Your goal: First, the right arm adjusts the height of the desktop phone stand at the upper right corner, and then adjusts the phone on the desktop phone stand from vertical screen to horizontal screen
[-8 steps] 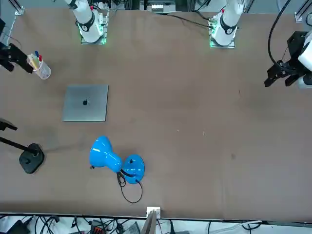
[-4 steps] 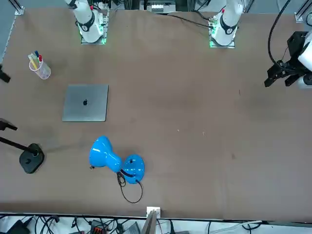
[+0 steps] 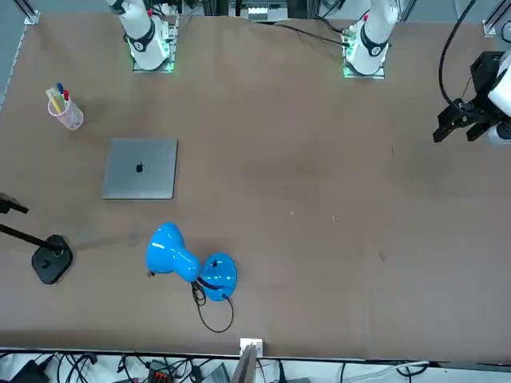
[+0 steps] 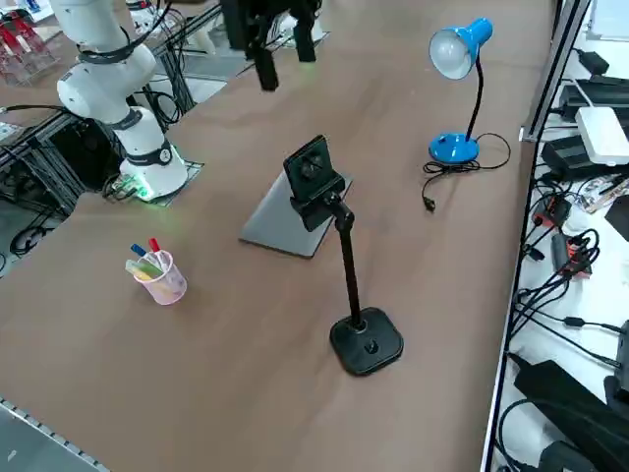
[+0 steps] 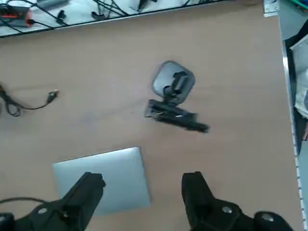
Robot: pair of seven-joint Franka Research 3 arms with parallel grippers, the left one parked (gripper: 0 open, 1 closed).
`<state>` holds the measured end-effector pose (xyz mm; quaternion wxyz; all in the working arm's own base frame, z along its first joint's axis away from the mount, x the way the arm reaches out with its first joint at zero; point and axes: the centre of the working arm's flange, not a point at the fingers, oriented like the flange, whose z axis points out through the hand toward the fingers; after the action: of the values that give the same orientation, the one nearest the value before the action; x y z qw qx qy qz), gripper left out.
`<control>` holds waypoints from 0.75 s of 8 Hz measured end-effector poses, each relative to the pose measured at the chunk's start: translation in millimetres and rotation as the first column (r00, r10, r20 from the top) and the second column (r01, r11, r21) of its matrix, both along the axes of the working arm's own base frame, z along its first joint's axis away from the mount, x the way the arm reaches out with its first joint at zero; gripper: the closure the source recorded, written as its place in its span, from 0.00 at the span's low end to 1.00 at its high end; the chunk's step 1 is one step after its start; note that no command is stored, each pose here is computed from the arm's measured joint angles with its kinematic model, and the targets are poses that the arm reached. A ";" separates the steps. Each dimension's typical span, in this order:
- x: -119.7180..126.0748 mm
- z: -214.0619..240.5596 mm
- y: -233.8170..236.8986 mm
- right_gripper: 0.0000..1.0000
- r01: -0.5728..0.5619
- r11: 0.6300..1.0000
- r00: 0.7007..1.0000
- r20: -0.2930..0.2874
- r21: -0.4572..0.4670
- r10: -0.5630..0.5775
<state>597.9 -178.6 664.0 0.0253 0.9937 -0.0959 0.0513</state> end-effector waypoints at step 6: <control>52.4 -48.2 -52.4 0.06 0.080 0.997 0.991 0.112 -0.005 -0.079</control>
<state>650.3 -231.0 615.8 0.0265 0.9846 -0.1362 0.1063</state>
